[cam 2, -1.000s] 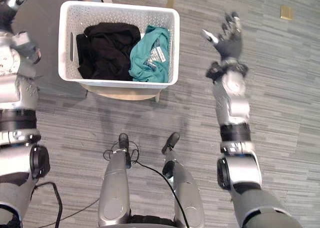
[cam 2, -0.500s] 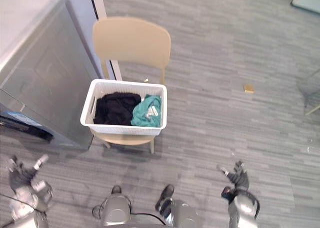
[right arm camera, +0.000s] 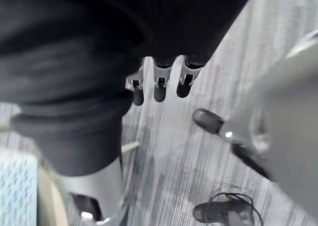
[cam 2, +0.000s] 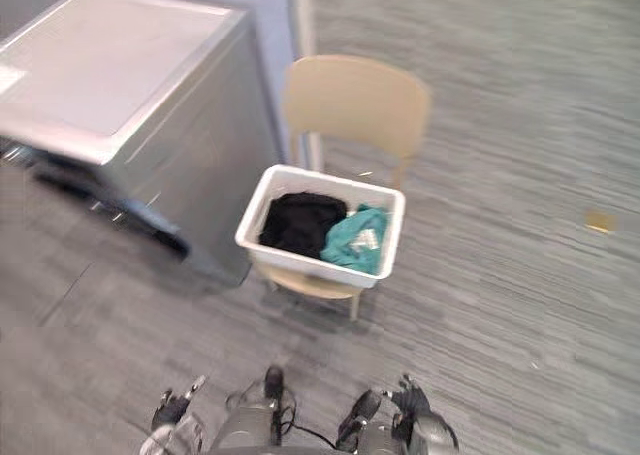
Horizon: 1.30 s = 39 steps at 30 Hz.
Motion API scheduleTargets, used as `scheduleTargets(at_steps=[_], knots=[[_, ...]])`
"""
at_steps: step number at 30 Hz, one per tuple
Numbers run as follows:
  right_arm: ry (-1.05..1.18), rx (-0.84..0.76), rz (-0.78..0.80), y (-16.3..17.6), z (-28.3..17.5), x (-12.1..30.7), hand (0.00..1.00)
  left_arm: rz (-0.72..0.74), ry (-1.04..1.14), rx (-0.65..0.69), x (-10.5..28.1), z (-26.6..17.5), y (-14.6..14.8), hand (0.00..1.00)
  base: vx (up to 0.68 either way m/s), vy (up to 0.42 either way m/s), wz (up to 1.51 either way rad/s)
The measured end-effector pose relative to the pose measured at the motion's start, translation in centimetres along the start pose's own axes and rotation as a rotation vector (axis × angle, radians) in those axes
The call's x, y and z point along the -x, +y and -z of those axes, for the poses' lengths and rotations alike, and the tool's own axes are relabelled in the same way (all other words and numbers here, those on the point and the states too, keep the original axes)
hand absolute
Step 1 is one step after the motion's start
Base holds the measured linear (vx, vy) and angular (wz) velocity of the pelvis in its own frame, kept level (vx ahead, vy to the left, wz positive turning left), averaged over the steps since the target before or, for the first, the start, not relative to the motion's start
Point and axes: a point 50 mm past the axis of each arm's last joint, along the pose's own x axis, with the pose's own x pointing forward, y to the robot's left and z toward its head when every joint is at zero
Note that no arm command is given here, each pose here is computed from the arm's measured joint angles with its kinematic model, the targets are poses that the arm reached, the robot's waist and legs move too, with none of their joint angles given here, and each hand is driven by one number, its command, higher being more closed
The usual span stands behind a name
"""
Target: Pick up the laundry basket with both hands and put the clothes into the washing machine.
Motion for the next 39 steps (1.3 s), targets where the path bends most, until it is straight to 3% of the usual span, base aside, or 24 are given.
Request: scheduleTargets(at_steps=[8,13,16,22,26,31,35,39], knots=[[0.031,0.078,0.134,-3.7,0.7,0.3,0.0,0.055,0.042,-0.102,0.3,1.4,-1.2,0.0,-0.04,0.265,1.18],[0.148,-0.003,0.063,-0.1,3.7,0.5,0.0,0.022,0.035,-0.145,0.5,1.4,0.5,0.0,-0.05,0.397,1.35],[0.125,-0.034,0.077,-0.3,3.4,0.6,0.0,0.065,0.023,-0.233,0.9,1.7,0.2,0.0,-0.05,0.297,1.59],[-0.041,-0.127,0.079,-0.4,0.4,0.7,0.0,0.116,-0.022,-0.33,0.3,0.4,-1.0,0.0,0.0,0.068,1.6],[-0.138,-0.174,0.042,1.3,-1.4,1.0,0.0,0.152,-0.07,-0.387,0.3,-0.6,-1.8,0.0,0.06,0.01,0.69],[-0.351,-0.206,0.026,2.2,-7.1,1.4,0.0,0.217,-0.097,-0.4,0.3,-1.4,-4.2,0.0,0.17,0.012,-0.68],[-0.432,-0.234,0.096,0.5,-8.0,2.6,0.0,0.258,-0.12,-0.391,0.6,-1.6,-5.7,0.0,0.4,-0.024,-0.33],[-0.544,-0.246,0.127,0.0,-10.2,3.6,0.0,0.257,-0.113,-0.359,1.2,-1.0,-5.4,0.0,0.55,0.105,-1.19]])
